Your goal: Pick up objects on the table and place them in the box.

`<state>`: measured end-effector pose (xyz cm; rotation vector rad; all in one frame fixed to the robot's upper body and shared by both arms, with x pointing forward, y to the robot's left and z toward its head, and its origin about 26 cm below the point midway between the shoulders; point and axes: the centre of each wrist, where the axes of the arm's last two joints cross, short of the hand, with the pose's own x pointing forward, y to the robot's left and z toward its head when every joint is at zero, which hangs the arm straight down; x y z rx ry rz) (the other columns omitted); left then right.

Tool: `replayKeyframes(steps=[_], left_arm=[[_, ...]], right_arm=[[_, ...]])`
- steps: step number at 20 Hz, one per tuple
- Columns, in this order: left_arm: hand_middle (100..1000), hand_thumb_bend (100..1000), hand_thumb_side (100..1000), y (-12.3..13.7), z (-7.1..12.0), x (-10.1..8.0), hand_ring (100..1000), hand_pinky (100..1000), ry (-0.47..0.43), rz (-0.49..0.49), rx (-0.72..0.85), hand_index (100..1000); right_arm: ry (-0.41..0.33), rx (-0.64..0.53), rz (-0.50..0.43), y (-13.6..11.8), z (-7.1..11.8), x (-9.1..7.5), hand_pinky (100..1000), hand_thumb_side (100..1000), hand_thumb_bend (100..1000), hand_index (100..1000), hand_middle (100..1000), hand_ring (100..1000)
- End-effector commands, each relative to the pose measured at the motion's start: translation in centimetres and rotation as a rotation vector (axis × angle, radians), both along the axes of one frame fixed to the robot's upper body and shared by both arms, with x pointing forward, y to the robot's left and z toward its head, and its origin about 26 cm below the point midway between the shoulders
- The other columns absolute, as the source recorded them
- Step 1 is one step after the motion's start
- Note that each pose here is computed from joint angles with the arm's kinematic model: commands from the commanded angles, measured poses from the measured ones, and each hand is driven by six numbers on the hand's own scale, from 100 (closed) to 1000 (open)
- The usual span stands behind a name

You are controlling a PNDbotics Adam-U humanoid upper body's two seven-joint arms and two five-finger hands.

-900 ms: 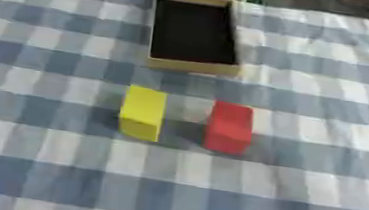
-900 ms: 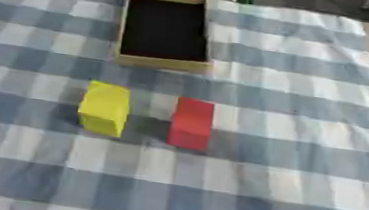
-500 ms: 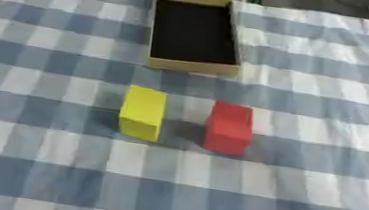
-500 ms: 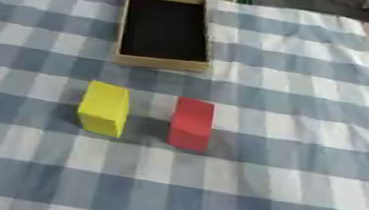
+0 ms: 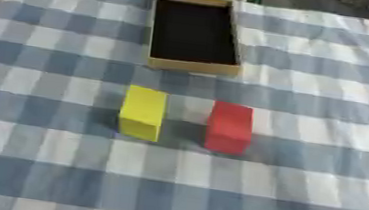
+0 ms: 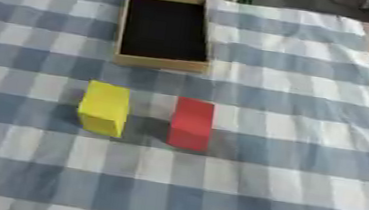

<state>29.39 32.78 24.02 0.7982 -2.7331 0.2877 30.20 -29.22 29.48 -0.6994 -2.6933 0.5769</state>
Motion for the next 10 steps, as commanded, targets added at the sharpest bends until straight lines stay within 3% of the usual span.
replayKeyframes(steps=[1,10], left_arm=[[656,171,920,0.2,0.9,-0.4,690,654,-0.024,0.009,0.032,897],[656,171,920,0.1,1.0,-0.4,690,655,-0.02,-0.001,0.045,896]], right_arm=[[-0.006,-0.174,-0.037,-0.2,1.8,-0.7,821,1000,100,839,697,839],[0.093,-0.506,-0.04,1.0,3.4,-1.0,827,1000,100,852,728,850]])
